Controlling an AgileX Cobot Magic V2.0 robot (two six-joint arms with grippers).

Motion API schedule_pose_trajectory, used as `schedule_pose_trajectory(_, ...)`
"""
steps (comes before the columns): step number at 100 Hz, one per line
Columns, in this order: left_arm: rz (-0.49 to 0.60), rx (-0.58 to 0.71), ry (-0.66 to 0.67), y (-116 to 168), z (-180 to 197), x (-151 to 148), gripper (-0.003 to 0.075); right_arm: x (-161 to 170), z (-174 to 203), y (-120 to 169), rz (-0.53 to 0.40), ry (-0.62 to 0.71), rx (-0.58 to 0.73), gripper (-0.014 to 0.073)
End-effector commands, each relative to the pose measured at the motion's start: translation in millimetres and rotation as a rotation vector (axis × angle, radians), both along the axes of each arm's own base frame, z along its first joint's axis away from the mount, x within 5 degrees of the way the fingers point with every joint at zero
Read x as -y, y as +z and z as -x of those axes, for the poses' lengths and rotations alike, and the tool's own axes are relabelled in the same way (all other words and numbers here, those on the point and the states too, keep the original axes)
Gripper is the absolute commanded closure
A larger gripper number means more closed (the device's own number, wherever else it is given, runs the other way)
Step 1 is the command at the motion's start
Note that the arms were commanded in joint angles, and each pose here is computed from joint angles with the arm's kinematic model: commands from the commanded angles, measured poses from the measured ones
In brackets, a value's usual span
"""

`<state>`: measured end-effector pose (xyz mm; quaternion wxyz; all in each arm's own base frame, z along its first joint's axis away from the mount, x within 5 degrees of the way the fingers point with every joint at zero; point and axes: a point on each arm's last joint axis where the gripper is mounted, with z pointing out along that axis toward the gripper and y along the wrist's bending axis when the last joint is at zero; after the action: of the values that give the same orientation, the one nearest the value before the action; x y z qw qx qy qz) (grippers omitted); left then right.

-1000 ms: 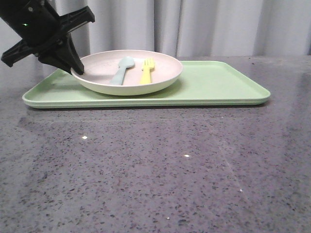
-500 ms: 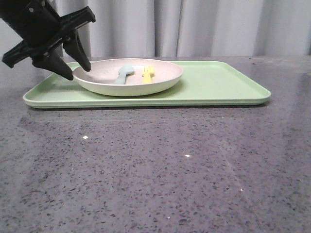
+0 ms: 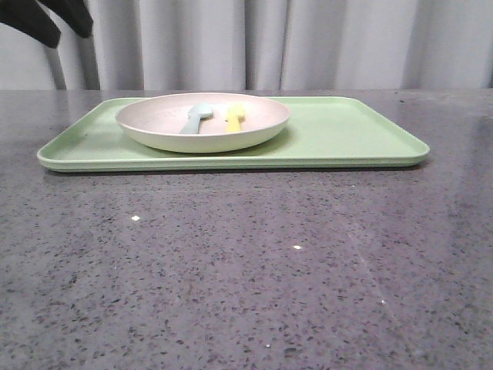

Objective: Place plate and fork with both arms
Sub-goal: 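Withdraw the left gripper and move the right gripper above the plate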

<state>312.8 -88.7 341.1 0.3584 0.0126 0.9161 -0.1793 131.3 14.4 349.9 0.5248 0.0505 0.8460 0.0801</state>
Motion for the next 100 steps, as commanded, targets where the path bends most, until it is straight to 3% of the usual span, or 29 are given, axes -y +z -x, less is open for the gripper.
schedule_pose_trajectory(1, 0.014, 0.131, 0.011, 29, 26, -6, 0.0449, -5, -12, 25, 0.018, 0.032, 0.068, 0.0107)
schedule_pose_trajectory(58, -0.038, 0.263, 0.076, 23, 142, -43, 0.0459, -87, -105, 65, 0.085, 0.284, -0.133, 0.0107)
schedule_pose_trajectory(100, -0.061, 0.338, 0.078, 19, 181, -54, 0.0459, -181, -169, 72, 0.133, 0.425, -0.261, 0.0107)
